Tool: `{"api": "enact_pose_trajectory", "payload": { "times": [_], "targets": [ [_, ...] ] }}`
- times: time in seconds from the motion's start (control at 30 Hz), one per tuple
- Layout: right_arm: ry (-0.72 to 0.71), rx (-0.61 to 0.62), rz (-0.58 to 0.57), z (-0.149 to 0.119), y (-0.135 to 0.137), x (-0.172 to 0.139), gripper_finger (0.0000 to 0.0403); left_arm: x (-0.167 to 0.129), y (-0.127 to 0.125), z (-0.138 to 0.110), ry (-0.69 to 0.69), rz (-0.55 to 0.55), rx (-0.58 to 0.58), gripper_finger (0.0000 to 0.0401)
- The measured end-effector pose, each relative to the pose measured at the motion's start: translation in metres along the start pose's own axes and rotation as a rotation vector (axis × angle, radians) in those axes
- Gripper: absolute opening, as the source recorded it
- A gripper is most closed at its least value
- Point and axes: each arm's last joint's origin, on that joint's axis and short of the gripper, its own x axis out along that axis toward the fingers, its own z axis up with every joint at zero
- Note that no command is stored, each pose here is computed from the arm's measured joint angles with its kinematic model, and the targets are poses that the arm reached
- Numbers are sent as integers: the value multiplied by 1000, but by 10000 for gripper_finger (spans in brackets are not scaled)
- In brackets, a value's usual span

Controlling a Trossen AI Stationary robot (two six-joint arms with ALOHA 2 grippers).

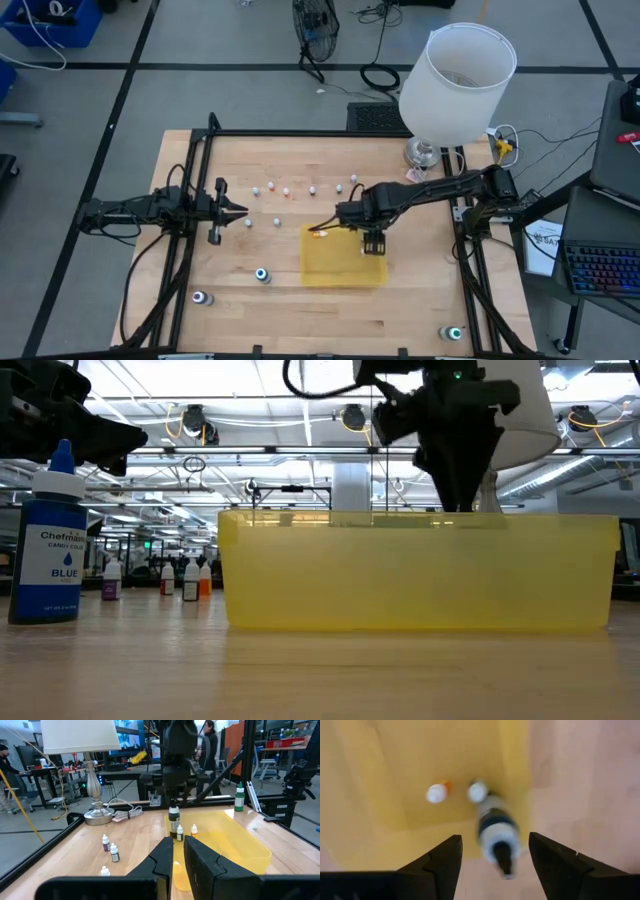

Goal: Pick & Place food coloring
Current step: Put the small purple food coloring bottle into the yellow bin

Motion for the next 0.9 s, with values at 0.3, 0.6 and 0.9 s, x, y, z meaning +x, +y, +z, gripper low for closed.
{"api": "enact_pose_trajectory", "payload": {
  "times": [0.3,0.6,0.9],
  "targets": [
    [-224,-97,-333,26,-38,-37,212,0,0,0,0,0,0,51],
    [-407,135,-155,41,-133,-61,212,0,0,0,0,0,0,51],
    [-228,226,-123,55,-181,-2,212,0,0,0,0,0,0,51]
  ]
}}
